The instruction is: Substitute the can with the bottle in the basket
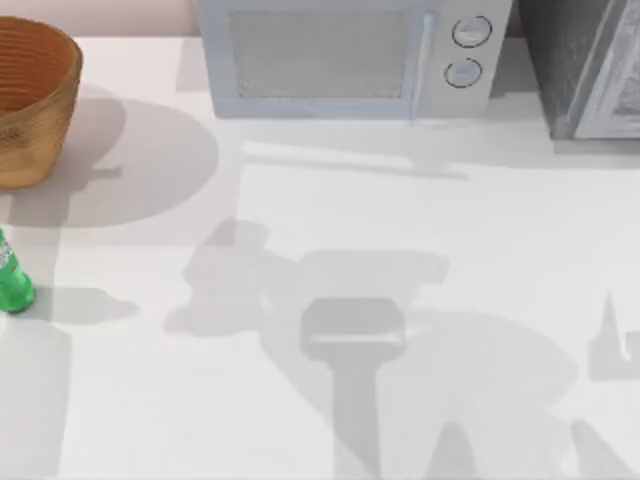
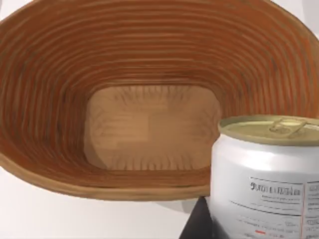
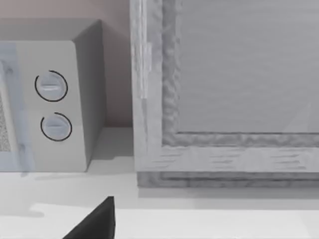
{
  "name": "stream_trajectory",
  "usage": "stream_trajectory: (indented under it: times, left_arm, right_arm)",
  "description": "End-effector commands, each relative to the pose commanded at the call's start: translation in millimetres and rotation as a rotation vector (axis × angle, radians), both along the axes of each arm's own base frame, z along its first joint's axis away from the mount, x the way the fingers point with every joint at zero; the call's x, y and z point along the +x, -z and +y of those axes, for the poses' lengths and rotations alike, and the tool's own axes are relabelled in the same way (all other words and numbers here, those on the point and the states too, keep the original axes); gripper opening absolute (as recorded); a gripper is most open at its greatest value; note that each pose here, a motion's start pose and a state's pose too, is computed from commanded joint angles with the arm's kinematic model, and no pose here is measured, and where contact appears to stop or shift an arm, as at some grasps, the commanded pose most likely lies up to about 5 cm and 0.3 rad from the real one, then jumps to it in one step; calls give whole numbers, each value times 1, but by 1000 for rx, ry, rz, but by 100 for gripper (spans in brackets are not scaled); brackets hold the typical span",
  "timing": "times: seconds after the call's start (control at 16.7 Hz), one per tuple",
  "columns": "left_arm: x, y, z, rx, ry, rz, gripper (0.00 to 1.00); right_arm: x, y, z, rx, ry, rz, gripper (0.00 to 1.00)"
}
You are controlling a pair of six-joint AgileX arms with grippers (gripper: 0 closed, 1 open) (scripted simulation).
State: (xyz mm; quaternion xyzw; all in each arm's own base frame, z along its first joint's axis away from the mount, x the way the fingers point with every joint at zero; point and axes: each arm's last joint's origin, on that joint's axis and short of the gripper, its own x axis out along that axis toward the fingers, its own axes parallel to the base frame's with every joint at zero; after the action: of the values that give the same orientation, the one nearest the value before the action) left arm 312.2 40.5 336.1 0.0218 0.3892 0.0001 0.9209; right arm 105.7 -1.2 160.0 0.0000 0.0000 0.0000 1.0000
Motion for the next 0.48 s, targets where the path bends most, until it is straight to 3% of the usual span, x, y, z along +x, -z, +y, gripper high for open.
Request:
stream_trajectory:
  times: [0.24,0.48]
  left_arm:
    - [-103,15,-23,30,-9,-251,0]
    - [-172,71,-35,21,-12,-479,0]
  right_arm:
    - [0,0,0,0,0,0,100]
    - [0,0,0,0,0,0,100]
